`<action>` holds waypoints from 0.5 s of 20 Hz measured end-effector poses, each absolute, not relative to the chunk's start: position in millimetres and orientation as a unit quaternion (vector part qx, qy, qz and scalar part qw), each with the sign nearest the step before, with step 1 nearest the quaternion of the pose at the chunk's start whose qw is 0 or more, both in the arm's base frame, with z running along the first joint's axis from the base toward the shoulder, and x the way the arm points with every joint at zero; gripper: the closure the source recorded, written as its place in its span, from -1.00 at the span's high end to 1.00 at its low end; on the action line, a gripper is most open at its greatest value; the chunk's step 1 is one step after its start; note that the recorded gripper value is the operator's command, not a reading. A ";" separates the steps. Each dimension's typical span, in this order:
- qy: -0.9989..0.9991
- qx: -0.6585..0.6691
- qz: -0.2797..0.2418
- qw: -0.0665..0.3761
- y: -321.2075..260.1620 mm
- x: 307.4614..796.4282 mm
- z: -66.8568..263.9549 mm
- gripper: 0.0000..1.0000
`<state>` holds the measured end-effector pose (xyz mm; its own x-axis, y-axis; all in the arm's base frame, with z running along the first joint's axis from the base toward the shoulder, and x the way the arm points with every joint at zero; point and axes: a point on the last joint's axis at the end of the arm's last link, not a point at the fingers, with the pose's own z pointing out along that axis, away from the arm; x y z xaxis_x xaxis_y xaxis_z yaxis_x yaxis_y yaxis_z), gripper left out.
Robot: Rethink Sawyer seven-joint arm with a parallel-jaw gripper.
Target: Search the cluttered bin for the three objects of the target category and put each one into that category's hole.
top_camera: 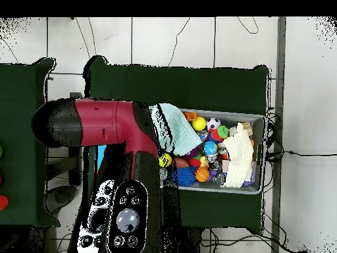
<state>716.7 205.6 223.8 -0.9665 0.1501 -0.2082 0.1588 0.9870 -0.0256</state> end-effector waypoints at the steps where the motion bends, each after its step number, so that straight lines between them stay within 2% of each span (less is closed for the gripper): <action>1: 0.991 0.077 -0.022 0.103 205.4 716.6 223.6 -1.00; 10: 0.992 0.075 -0.026 0.097 204.5 715.1 209.9 -1.00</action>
<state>715.1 204.5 209.9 -0.9699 0.1433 -0.1967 0.1535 0.9875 -0.0372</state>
